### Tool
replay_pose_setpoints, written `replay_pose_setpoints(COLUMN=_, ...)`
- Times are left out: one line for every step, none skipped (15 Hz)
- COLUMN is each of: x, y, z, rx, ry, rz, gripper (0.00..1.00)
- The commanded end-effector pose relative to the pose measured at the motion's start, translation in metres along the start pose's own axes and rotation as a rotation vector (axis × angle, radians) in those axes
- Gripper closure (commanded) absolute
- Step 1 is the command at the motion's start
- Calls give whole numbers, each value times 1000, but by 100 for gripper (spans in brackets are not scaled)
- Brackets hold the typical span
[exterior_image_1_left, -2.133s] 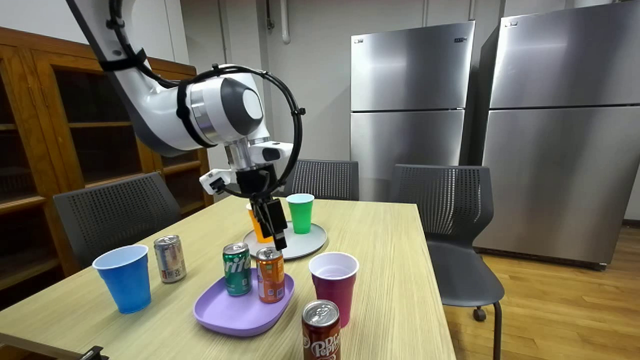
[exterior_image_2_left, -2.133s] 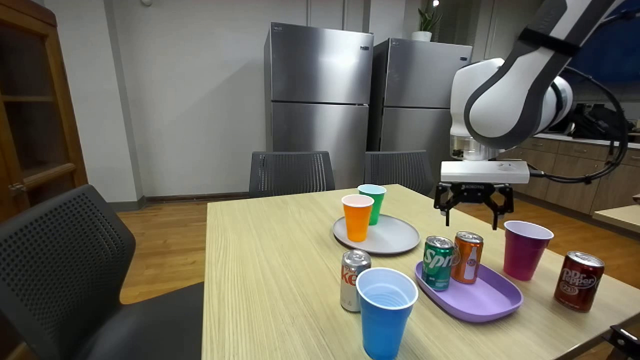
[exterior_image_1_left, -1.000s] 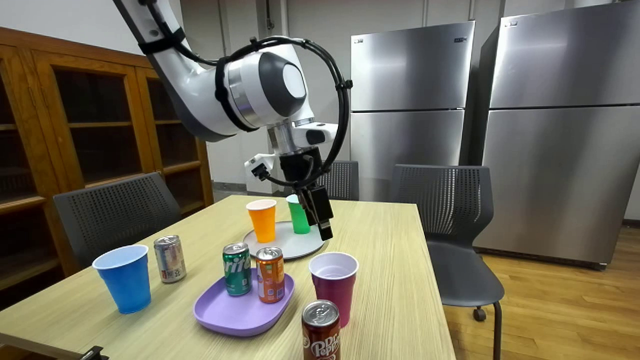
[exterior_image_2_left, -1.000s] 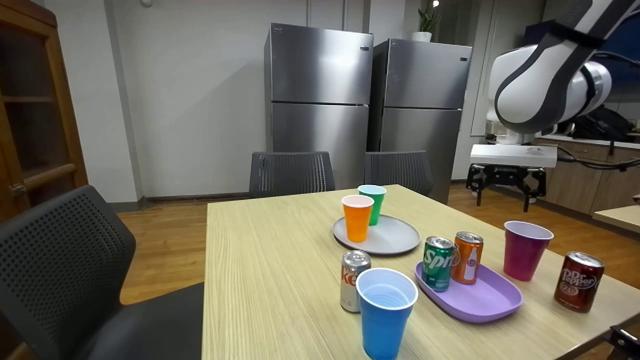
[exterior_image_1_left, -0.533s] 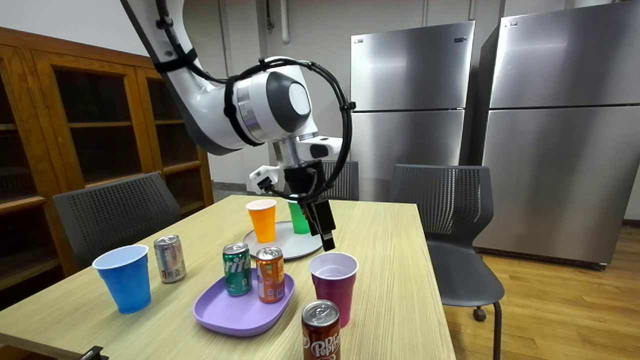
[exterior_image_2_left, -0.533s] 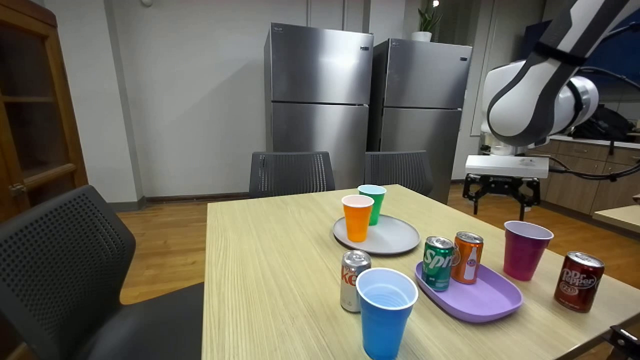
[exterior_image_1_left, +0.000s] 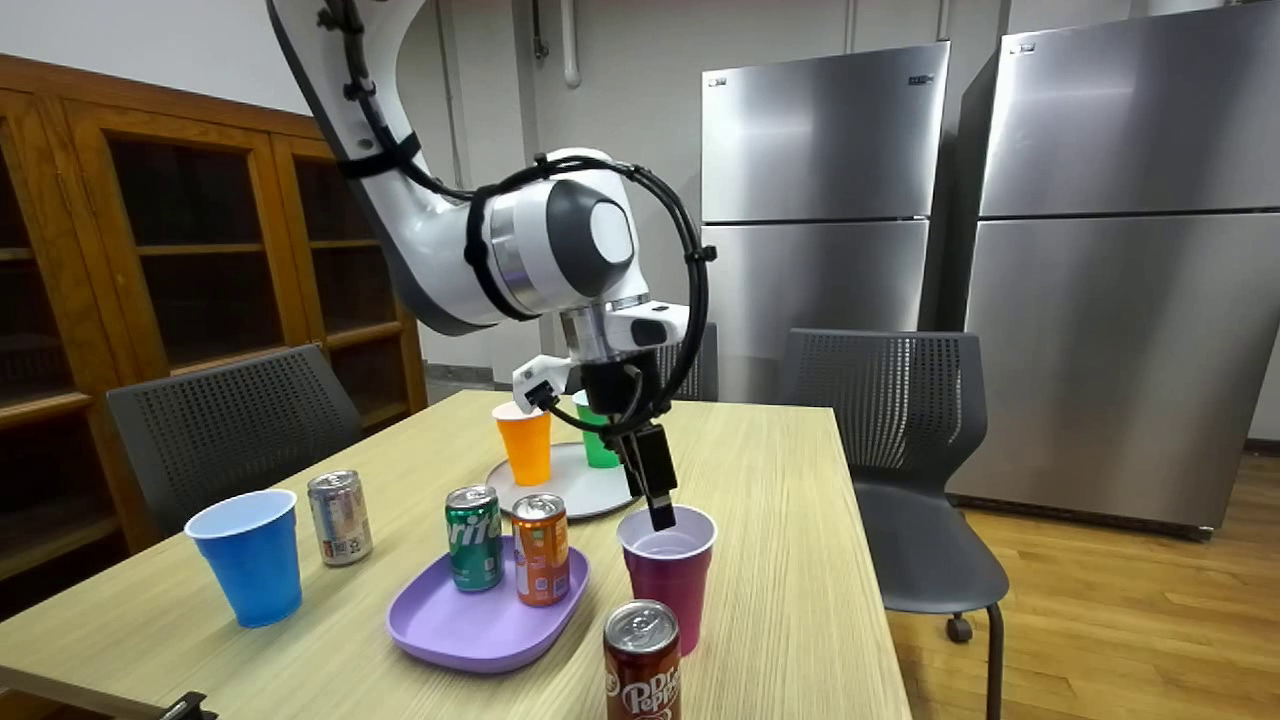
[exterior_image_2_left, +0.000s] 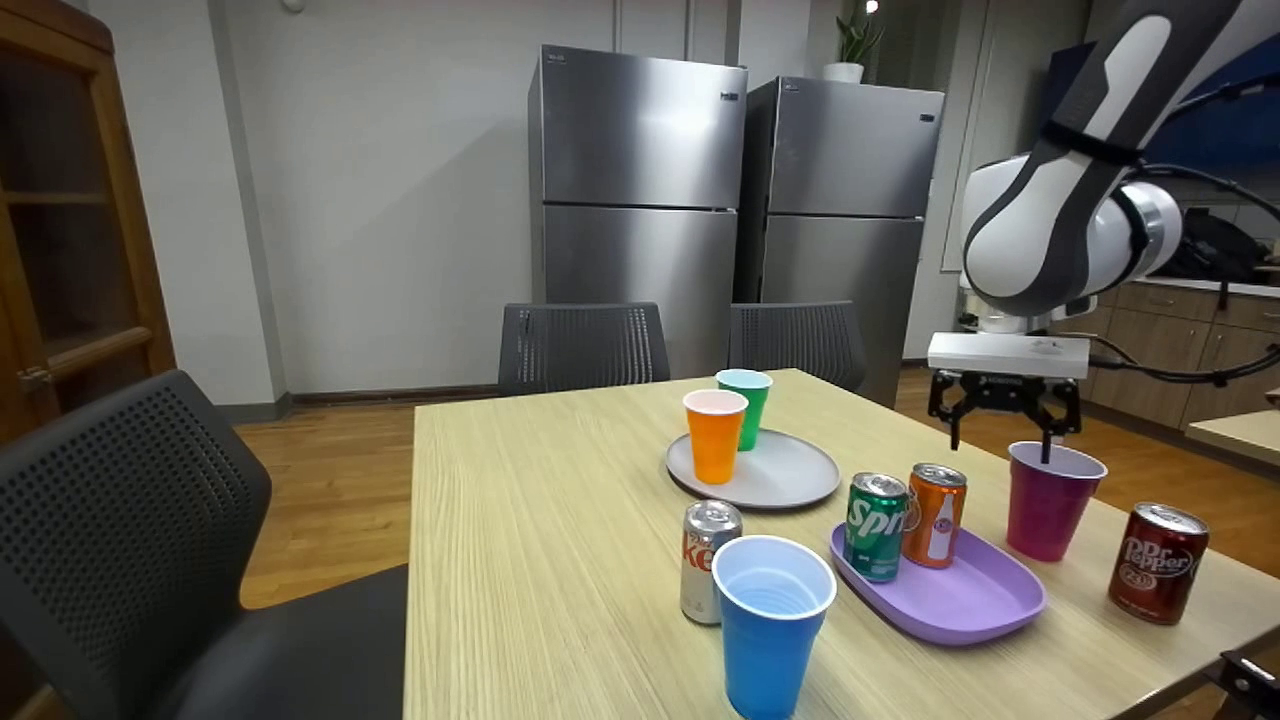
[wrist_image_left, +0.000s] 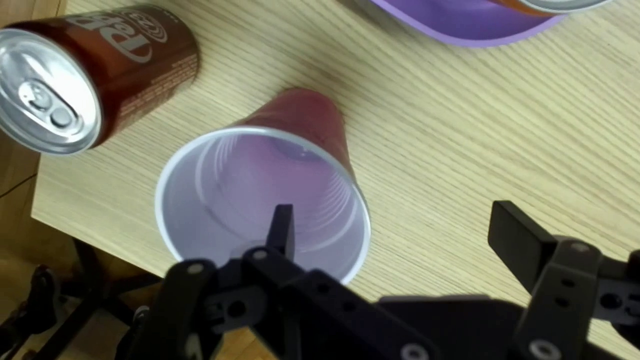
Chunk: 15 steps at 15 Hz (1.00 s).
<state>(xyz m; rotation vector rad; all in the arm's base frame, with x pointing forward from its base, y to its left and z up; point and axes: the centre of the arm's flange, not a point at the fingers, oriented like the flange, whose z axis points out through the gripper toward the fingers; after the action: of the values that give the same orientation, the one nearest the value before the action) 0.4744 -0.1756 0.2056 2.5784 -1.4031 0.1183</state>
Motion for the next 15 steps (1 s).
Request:
replay_pose_setpoints(x=11, y=0, z=13, rx=4, ry=-17, rz=2, gripper=0)
replay_pose_setpoints(x=13, y=1, z=15, rx=2, ry=-20, rz=4, gripper=0)
replay_pose_setpoints(x=14, y=2, z=17, rx=2, ry=-24, rz=4, gripper=25)
replay_pose_setpoints(x=16, y=3, z=18, rx=3, ry=-25, rz=1, gripper=26)
replay_pose_setpoints(x=17, y=4, z=18, rx=2, ry=-24, rz=-2, gripper=35)
replay_pose_setpoints(x=19, y=5, z=18, rx=2, ry=-23, rz=-5, gripper=42)
replay_pose_setpoints(x=20, y=7, z=17, rx=0, ry=-20, rz=-7, gripper=51)
replay_pose_setpoints(x=22, y=9, z=16, rx=-2, ry=-17, rz=-11, gripper=58)
replay_pose_setpoints(x=24, y=11, z=15, rx=-5, ry=-14, rz=-14, gripper=65)
replay_pose_setpoints(x=25, y=12, z=14, rx=-4, ry=-13, rz=-18, gripper=73)
replay_pose_setpoints(x=26, y=14, z=13, rx=-6, ry=-10, rz=-20, gripper=80)
replay_pose_setpoints(x=27, y=15, z=11, rx=-7, ry=-7, rz=-25, gripper=89)
replay_pose_setpoints(x=28, y=15, z=10, rx=-8, ry=-5, rz=-27, gripper=95)
replay_pose_setpoints(x=29, y=15, z=8, rx=-9, ry=-1, rz=-31, gripper=100)
replay_pose_setpoints(x=29, y=15, z=6, rx=-9, ry=2, rz=-35, gripper=100)
